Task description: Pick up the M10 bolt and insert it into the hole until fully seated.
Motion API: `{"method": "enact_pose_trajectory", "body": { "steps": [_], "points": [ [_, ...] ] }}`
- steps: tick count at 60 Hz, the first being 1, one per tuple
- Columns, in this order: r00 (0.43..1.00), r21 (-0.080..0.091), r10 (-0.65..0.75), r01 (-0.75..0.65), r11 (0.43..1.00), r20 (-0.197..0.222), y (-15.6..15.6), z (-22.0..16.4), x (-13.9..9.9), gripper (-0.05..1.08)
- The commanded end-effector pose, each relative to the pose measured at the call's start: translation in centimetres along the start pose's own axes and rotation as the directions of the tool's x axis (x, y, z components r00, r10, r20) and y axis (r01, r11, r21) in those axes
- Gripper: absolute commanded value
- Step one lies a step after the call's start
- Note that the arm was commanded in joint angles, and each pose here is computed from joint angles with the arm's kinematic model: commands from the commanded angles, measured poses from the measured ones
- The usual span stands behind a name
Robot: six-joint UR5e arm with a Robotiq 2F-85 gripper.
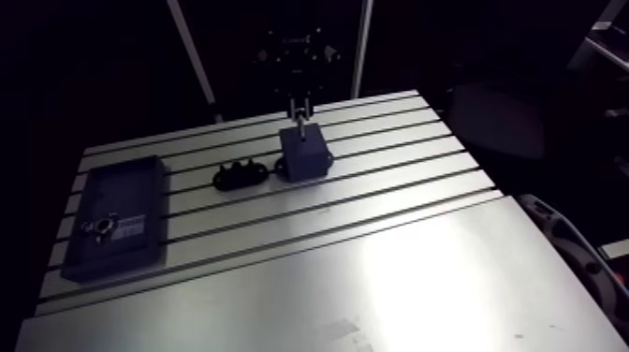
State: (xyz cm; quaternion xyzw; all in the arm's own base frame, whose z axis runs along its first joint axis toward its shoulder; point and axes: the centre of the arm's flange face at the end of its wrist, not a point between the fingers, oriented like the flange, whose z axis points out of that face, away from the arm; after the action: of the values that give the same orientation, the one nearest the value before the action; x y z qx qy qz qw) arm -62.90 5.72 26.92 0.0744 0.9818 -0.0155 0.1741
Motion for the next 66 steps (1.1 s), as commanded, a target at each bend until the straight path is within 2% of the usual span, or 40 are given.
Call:
{"method": "enact_pose_trajectory", "body": {
  "steps": [1, 66],
  "points": [
    [1.0, -0.001, 0.0, 0.0, 1.0, -0.007, 0.01, -0.06, 0.06, 1.08],
    [1.0, 0.003, 0.006, -0.006, 1.0, 0.0, 0.26, 0.6, 0.06, 1.08]
  ]
}}
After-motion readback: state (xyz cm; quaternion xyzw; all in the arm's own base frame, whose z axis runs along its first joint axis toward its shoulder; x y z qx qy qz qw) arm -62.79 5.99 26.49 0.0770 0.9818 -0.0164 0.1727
